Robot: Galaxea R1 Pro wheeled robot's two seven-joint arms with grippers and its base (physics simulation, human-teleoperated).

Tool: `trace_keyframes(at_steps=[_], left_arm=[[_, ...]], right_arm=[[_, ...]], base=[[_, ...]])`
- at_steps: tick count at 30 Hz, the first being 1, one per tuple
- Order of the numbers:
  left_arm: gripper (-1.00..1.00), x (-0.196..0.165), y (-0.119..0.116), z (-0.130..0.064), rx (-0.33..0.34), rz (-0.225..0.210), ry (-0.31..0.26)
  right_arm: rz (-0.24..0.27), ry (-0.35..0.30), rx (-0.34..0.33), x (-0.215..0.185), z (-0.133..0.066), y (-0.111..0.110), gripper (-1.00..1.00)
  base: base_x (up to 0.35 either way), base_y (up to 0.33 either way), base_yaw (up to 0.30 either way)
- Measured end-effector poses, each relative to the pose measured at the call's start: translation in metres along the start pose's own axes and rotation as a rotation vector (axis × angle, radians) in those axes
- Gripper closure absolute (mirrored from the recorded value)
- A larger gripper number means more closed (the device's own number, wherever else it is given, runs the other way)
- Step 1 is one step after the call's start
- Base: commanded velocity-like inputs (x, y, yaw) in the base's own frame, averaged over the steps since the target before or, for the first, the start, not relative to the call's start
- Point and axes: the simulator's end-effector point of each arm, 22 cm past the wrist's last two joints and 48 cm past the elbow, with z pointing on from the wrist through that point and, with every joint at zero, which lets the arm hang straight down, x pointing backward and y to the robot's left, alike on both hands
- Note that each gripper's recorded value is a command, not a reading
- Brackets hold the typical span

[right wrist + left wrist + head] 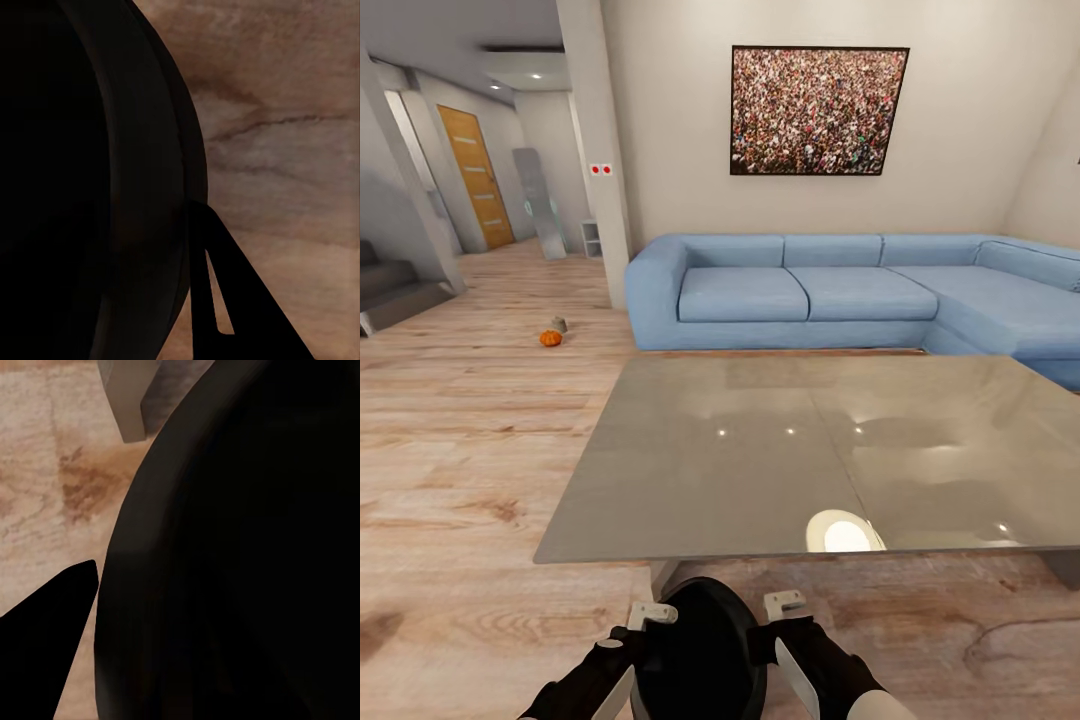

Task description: Place each of the two pumpkins and all three candles from the living room inside a cabinet in the living room (use any cabinet), then make sure every cabinet is closed, and position the cauldron so it is next to a table in the living room.

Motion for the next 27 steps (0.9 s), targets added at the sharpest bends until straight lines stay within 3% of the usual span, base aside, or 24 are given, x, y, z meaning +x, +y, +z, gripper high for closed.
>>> trace_keyframes(at_steps=[25,27], left_arm=[[1.0,-0.0018,0.0001,0.0,0.0,-0.005,-0.008],[1.0,-0.0012,0.0027,0.0001,-0.006,0.011,-0.001]], right_arm=[[-0.007,-0.007,0.002,-0.003,-0.0007,-0.0003,1.0],[-0.01,-0.006,-0.007,-0.0023,-0.0003,0.0013,1.0]], base=[[0.033,0.0,0.0],[0.0,0.0,0.0]])
